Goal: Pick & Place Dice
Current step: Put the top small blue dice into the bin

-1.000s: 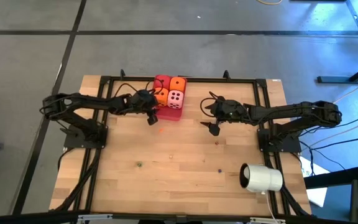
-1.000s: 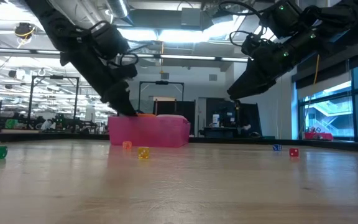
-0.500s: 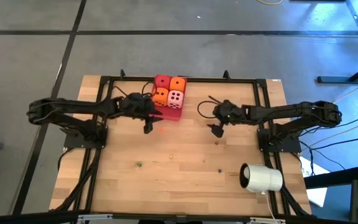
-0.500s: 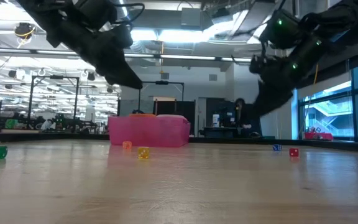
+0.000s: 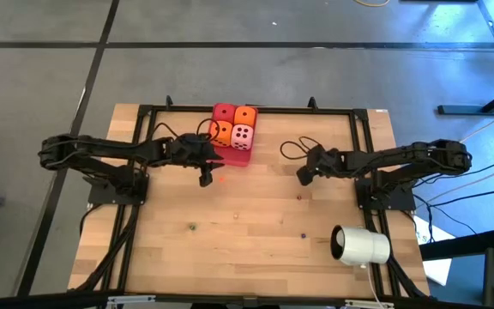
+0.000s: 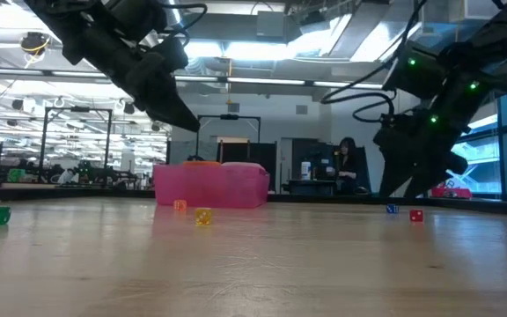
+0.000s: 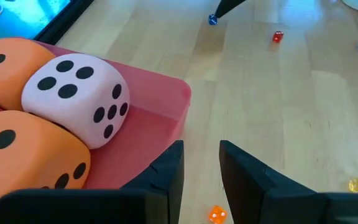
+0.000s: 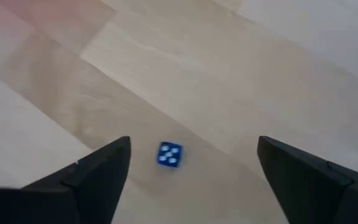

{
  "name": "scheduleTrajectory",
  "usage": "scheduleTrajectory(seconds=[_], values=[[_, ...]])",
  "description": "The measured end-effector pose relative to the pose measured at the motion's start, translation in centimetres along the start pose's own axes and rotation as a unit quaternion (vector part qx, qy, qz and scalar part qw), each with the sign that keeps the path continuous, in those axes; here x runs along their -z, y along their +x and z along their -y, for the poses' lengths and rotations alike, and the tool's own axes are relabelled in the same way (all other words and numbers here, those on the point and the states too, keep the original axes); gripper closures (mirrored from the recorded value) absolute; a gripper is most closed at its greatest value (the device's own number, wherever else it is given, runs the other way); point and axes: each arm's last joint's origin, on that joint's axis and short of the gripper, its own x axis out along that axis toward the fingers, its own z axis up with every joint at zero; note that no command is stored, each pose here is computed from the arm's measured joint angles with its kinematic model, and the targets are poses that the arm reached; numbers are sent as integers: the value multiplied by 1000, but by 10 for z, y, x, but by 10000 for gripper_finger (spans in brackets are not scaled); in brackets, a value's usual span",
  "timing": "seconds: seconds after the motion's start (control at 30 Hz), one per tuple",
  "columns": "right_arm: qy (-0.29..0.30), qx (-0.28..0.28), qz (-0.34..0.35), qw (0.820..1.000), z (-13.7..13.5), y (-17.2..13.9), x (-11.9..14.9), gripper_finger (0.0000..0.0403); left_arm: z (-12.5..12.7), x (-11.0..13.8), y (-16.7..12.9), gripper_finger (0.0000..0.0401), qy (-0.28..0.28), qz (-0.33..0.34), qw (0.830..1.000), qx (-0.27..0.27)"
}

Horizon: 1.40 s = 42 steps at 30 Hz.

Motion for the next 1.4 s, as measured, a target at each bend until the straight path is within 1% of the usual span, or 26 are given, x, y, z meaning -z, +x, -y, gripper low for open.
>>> scheduleTrajectory(seconds=[0.1, 0.2, 0.33, 0.43, 0.53, 0.63, 0.93, 1.07, 1.2, 1.3, 1.4], values=[[14, -7, 9, 1000, -4, 1, 0, 86, 0, 0, 0, 308, -1, 0, 1000, 0], [13, -6, 6, 1000, -7, 5, 4, 122, 0, 0, 0, 310, -1, -1, 1000, 0], [19, 8, -20, 1000, -11, 14, 13, 170, 0, 0, 0, 310, -1, -1, 1000, 0], [21, 24, -15, 999, -14, 17, 17, 202, 0, 1, 0, 311, -1, -3, 1000, 0], [19, 32, 2, 999, -17, 18, 20, 230, 0, 1, 0, 310, -1, -4, 1000, 0], [16, 27, 12, 999, -19, 17, 21, 254, 0, 1, 0, 311, -1, -4, 1000, 0], [20, 15, 12, 1000, -22, 17, 21, 324, 0, 1, 0, 315, -1, -5, 1000, 0], [18, 7, 14, 1000, -23, 17, 20, 342, 0, 1, 0, 318, 0, -7, 1000, 0], [12, -19, 15, 1000, -27, 17, 19, 341, 0, 3, 0, 320, 0, -15, 1000, 0], [11, -46, 29, 998, -32, 16, 15, 332, 0, 3, 0, 323, 0, -14, 1000, 0], [1, -91, 69, 993, -41, 14, 7, 331, 0, 3, 0, 325, 1, -14, 1000, 0]])
